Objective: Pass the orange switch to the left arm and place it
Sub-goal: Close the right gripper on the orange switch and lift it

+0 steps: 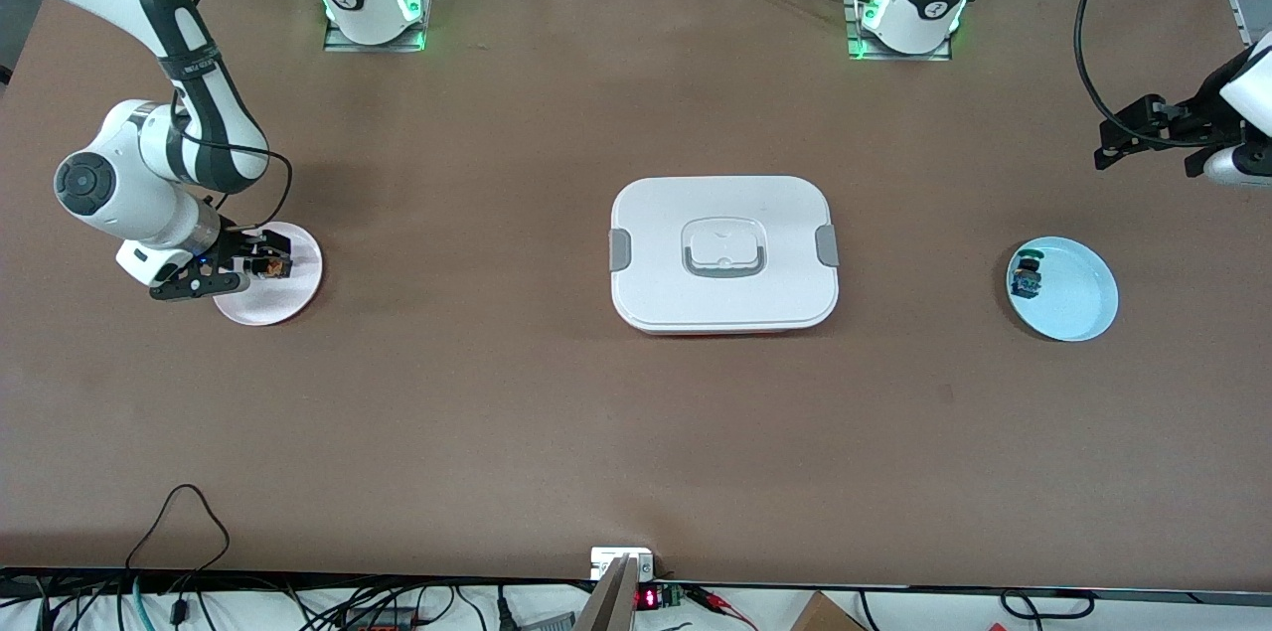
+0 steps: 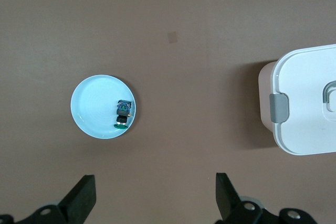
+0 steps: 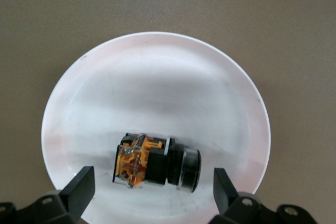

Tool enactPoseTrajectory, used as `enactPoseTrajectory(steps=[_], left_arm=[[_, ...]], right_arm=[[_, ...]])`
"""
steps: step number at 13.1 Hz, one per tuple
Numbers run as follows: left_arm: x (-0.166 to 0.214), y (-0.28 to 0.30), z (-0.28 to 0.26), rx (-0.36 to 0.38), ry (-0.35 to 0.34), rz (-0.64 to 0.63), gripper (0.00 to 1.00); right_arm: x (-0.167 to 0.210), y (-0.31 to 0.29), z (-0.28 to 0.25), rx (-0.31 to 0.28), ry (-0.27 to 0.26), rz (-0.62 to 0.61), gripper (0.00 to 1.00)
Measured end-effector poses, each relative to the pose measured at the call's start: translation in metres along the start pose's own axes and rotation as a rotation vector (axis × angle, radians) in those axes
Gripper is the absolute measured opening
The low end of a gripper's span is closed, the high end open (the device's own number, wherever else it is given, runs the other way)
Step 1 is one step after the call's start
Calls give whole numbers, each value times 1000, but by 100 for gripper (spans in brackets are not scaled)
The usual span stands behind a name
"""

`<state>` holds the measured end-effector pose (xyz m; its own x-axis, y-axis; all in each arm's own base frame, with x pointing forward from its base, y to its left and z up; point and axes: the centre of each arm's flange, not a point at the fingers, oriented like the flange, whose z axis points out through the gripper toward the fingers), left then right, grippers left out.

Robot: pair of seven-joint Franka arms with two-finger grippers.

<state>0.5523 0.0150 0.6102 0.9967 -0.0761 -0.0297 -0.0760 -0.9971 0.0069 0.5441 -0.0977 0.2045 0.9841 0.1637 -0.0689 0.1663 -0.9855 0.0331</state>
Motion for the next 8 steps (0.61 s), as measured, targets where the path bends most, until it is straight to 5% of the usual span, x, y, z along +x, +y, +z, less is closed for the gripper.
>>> enactPoseTrajectory(steps=[8], left_arm=[[1,15,-1,1,2,30,100]], right_arm=[[1,0,14,-7,15,-2,100]])
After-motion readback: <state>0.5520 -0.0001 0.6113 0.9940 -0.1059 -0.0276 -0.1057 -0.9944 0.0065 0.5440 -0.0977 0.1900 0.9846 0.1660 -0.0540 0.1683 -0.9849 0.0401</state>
